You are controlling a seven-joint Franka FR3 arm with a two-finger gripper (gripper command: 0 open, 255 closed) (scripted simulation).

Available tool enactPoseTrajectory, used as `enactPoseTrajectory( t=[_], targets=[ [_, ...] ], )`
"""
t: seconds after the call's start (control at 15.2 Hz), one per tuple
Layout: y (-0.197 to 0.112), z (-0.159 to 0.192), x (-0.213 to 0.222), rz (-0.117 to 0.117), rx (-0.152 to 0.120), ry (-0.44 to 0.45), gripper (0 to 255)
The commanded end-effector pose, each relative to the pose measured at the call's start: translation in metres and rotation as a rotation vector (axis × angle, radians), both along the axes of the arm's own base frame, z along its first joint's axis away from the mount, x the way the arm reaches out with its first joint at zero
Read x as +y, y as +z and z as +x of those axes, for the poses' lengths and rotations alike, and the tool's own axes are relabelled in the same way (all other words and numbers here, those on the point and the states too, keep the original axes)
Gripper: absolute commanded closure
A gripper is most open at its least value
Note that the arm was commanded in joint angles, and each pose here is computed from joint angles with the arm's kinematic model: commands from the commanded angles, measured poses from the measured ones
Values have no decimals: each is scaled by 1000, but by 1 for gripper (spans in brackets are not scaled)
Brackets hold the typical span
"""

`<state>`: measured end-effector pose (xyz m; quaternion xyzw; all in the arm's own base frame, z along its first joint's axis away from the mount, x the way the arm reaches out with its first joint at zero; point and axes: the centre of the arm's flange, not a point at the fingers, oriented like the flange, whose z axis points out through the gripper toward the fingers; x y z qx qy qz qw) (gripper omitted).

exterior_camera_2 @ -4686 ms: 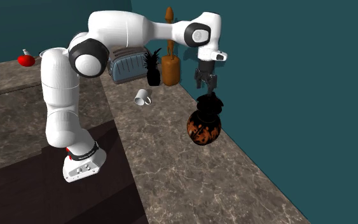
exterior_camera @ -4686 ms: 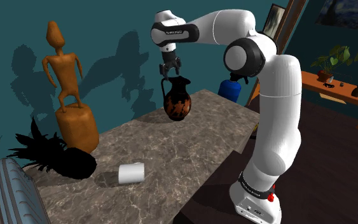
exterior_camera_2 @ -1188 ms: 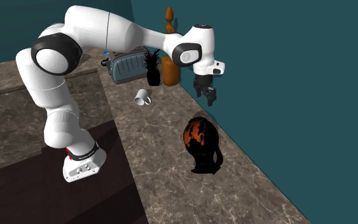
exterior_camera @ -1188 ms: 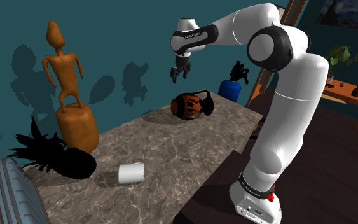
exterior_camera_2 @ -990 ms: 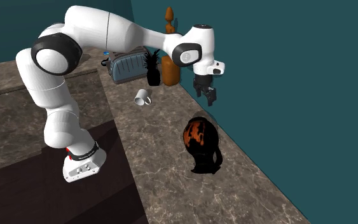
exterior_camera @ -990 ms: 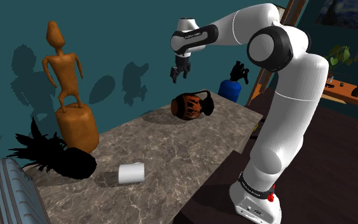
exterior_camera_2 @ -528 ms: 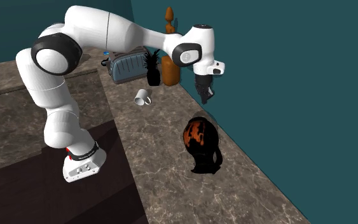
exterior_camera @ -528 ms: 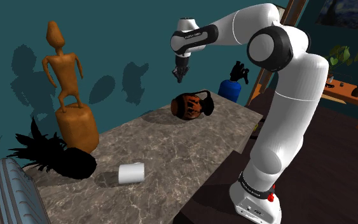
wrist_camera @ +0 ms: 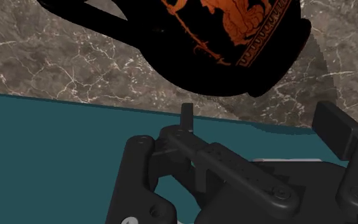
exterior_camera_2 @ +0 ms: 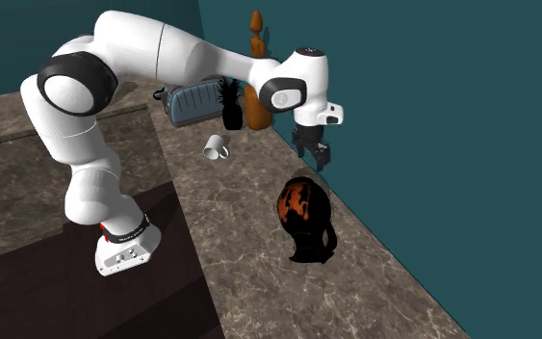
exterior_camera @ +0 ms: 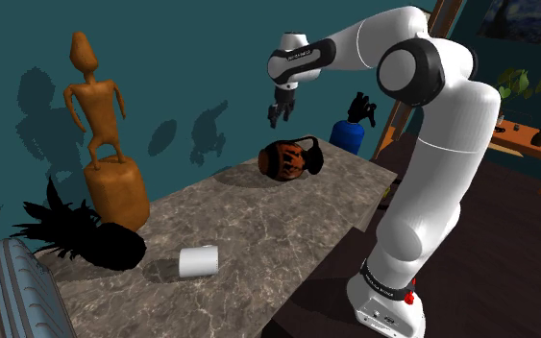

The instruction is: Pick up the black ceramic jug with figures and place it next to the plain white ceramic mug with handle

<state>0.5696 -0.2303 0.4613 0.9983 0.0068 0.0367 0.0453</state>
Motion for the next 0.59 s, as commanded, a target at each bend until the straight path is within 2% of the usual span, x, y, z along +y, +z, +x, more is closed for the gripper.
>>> enactPoseTrajectory(
  t=[0.0, 0.53],
  targets=[
    [-9, -15, -23, 14, 5, 70, 0],
    [-44, -54, -125, 73, 25, 326, 0]
  ],
)
